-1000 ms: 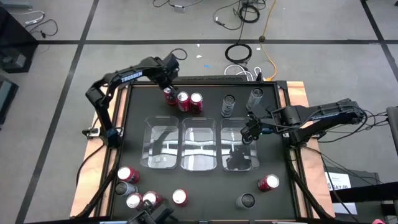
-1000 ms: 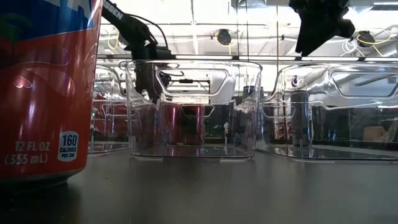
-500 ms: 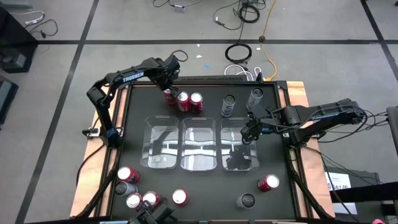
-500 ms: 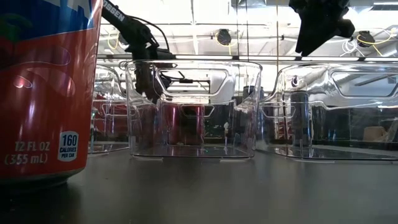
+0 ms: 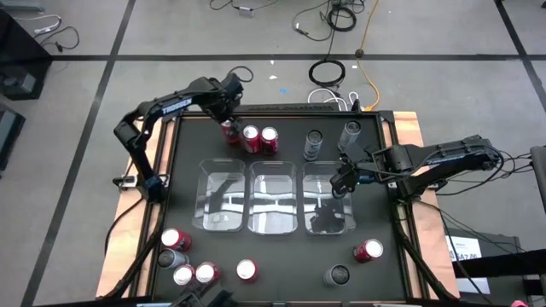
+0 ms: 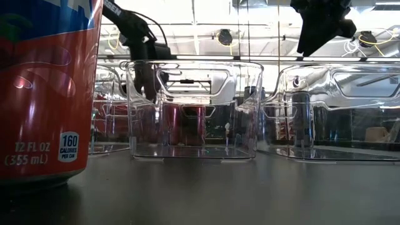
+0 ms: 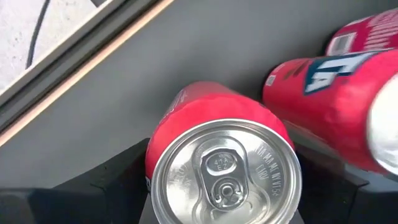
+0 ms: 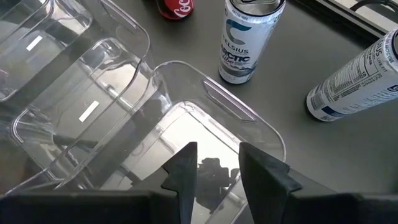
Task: Sort soda cans
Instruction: Put the top left red soda can into the left transparent bin
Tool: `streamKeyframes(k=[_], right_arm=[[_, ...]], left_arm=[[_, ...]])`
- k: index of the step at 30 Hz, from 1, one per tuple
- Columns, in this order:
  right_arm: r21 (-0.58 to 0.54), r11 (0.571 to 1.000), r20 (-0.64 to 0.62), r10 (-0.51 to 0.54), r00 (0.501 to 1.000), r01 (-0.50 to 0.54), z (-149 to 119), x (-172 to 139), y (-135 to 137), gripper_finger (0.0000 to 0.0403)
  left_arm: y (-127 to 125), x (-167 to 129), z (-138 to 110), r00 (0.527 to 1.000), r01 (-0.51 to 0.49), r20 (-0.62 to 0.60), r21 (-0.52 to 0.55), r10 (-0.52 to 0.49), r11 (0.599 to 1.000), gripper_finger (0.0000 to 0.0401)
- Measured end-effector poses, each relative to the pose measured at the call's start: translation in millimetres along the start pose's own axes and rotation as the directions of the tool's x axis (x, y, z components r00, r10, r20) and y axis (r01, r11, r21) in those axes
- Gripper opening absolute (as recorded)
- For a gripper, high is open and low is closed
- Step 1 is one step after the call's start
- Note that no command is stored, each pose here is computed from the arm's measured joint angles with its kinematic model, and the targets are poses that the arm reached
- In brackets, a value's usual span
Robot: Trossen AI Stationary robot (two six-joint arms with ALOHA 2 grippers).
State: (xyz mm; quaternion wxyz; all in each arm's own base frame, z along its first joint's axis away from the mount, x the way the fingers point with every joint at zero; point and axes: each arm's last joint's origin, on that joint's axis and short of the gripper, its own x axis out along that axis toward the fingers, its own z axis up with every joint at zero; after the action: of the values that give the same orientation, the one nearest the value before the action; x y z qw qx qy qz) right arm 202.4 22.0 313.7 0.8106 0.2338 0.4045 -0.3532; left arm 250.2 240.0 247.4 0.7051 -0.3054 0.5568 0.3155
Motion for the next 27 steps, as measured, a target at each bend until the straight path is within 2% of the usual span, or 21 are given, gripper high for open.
streamKeyframes(k=[9,19,27], right_arm=[[-0.033,0.999,-0.001,0.001,1.000,-0.001,0.0,0.0,0.0,0.0110],[-0.105,0.995,-0.001,0.000,1.000,0.000,0.0,0.1,0.1,0.0110],[-0.150,0.989,-0.001,0.000,1.000,-0.001,0.0,0.1,0.1,0.0110]], left_arm=[[-3.4,-58.8,-31.5,0.999,0.018,0.051,-0.034,-0.016,0.999,0.0325],[-19.0,-142.3,-98.7,0.962,0.204,0.189,-0.021,-0.197,0.979,0.0326],[-43.4,-171.0,-143.9,0.936,0.304,0.196,-0.024,-0.294,0.952,0.0326]])
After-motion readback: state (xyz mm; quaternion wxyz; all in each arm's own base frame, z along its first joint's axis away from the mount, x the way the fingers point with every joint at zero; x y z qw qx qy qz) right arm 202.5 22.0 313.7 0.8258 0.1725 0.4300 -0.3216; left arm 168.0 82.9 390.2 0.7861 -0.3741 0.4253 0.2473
